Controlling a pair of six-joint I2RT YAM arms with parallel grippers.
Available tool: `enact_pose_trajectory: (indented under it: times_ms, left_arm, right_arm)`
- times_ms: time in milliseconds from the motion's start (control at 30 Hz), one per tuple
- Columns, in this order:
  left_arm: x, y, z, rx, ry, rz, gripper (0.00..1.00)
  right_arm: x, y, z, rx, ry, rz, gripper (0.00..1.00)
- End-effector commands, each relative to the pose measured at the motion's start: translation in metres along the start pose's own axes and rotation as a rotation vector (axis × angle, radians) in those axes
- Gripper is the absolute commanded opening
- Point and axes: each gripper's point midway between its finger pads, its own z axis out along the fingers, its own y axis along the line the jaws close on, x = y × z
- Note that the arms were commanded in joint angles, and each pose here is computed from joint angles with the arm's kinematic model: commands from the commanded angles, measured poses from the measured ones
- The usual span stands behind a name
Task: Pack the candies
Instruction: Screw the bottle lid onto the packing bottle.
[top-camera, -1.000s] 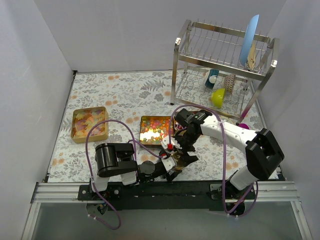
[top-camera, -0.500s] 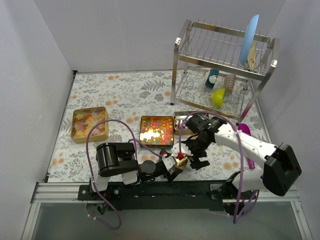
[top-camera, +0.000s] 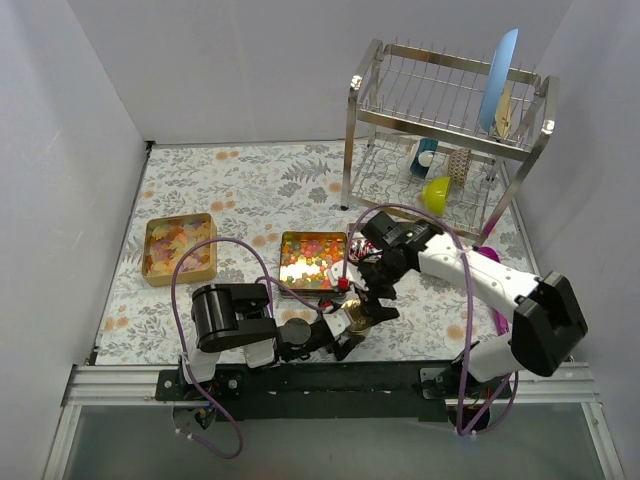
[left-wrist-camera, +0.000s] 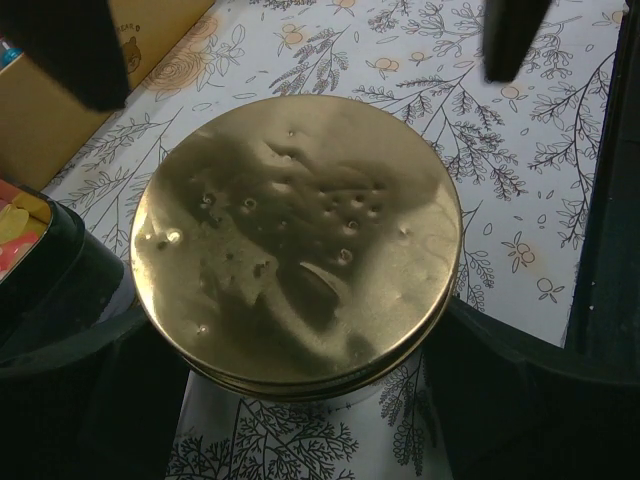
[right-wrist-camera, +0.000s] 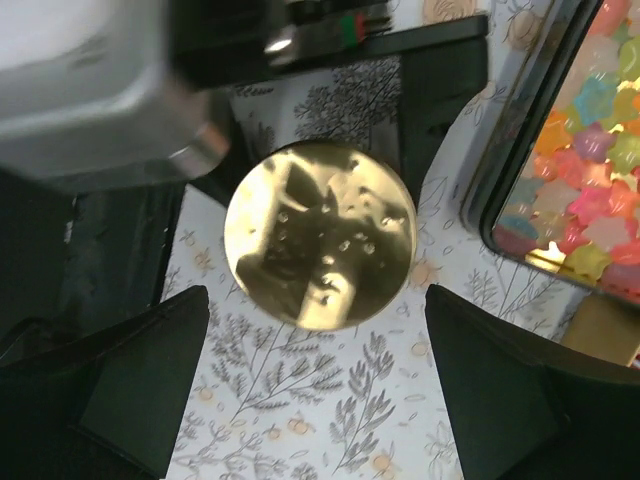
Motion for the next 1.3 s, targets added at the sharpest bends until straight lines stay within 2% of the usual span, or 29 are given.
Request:
enact_pose_trajectory:
  times_ms: [0,133,367,533,700,933,1067,1100,1267]
  left_arm:
    - [0.035,0.018,-0.021,-0.051,0.089,0.123,0.00]
    - [0.035,0.018,-0.020,-0.050,0.087,0.125,0.00]
    - [0.037,0.023,-0.019,-0.078,0.094,0.126,0.00]
    - [0.037,0.025,-0.019,-0.095,0.092,0.113,0.00]
    - [0.033,0.034,-0.019,-0.138,0.074,0.107,0.00]
    - [0.037,0.032,-0.019,-0.123,0.089,0.095,0.00]
    - [0.039,0.030,-0.019,-0.110,0.096,0.096,0.00]
    - [0.038,0.029,-0.019,-0.105,0.095,0.097,0.00]
    - [0.040,0.026,-0.019,-0.084,0.099,0.104,0.00]
  right_arm:
    - [-0.022,-0.030,0.013,0.024,-0.044,-0.032,0.96]
    - [-0.017,-0.033,0.023,0.006,-0.029,-0.035,0.95]
    - [-0.005,0.012,0.030,-0.173,-0.010,-0.014,0.94]
    - [0.012,0.025,0.026,-0.153,0.036,-0.004,0.94]
    - [0.040,0.058,0.028,-0.204,0.098,0.067,0.94]
    - [0.062,0.105,0.009,-0.254,0.166,0.136,0.93]
    - [0.068,0.124,-0.008,-0.289,0.188,0.107,0.91]
    - [0.066,0.118,-0.013,-0.261,0.177,0.092,0.91]
    - [0.021,0.034,-0.032,0.037,0.008,0.014,0.93]
